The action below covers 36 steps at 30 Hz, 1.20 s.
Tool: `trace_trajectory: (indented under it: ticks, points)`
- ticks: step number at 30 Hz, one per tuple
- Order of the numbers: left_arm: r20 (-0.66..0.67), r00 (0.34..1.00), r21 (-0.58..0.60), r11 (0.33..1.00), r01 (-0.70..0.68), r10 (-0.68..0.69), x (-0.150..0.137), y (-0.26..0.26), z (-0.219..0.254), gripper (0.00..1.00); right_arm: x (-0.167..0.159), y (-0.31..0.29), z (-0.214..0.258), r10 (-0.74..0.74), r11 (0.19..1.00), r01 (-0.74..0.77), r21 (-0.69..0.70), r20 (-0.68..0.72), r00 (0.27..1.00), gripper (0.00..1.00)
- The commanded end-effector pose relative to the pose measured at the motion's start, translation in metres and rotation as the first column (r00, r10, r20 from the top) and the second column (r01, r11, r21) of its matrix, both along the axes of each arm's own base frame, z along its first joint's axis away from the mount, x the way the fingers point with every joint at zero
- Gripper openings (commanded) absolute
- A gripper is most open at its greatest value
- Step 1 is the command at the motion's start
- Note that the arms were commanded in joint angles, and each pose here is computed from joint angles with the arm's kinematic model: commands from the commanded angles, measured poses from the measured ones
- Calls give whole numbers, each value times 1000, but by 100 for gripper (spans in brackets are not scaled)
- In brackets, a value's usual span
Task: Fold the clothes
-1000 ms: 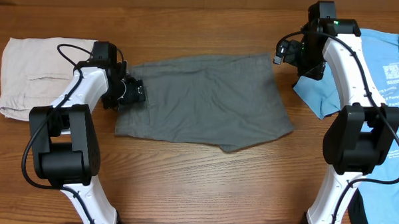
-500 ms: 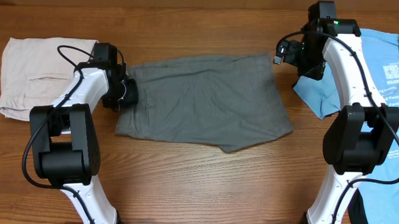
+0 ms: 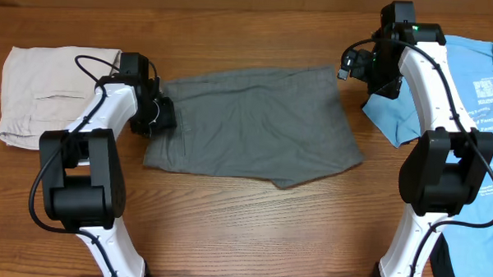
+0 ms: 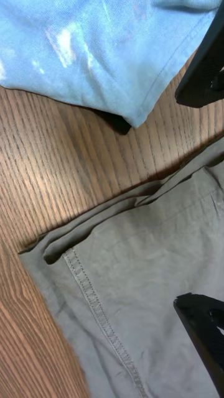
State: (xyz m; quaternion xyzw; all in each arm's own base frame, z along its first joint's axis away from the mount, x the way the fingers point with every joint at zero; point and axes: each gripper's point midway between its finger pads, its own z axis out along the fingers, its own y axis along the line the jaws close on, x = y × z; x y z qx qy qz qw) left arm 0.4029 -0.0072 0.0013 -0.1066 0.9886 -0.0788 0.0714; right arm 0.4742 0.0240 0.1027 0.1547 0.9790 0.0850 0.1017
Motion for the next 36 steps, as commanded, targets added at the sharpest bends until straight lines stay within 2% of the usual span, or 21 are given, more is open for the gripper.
trace_trajectory:
  ticks: [1,4,7,13,17,18,21,28,36]
  points:
    - [-180,982,99,995,-32,49,-42,16,-44,52,2,0,0,7,1000,-7,-11,7,1000,100]
    - [-183,976,172,981,-88,119,-44,31,-44,55,2,0,0,7,1000,-7,-11,7,1000,100]
    - [-194,972,148,984,-101,129,-47,31,-44,59,2,0,0,7,1000,-7,-11,7,1000,100]
    - [-214,969,38,992,-117,122,-49,17,-42,48,2,0,0,7,1000,-7,-11,7,1000,100]
    - [-214,969,42,992,-117,123,-49,18,-43,29,2,0,0,7,1000,-7,-11,7,1000,100]
    - [-215,969,43,992,-117,123,-49,18,-43,20,2,0,0,7,1000,-7,-11,7,1000,100]
    - [-214,969,43,992,-115,122,-49,18,-43,4,2,0,0,7,1000,-7,-11,7,1000,100]
    - [-206,972,46,993,-109,116,-41,20,-28,4,2,0,0,7,1000,-7,-11,7,1000,100]
    - [-186,977,44,994,-102,109,-12,19,36,4,2,0,0,7,1000,-7,-11,7,1000,100]
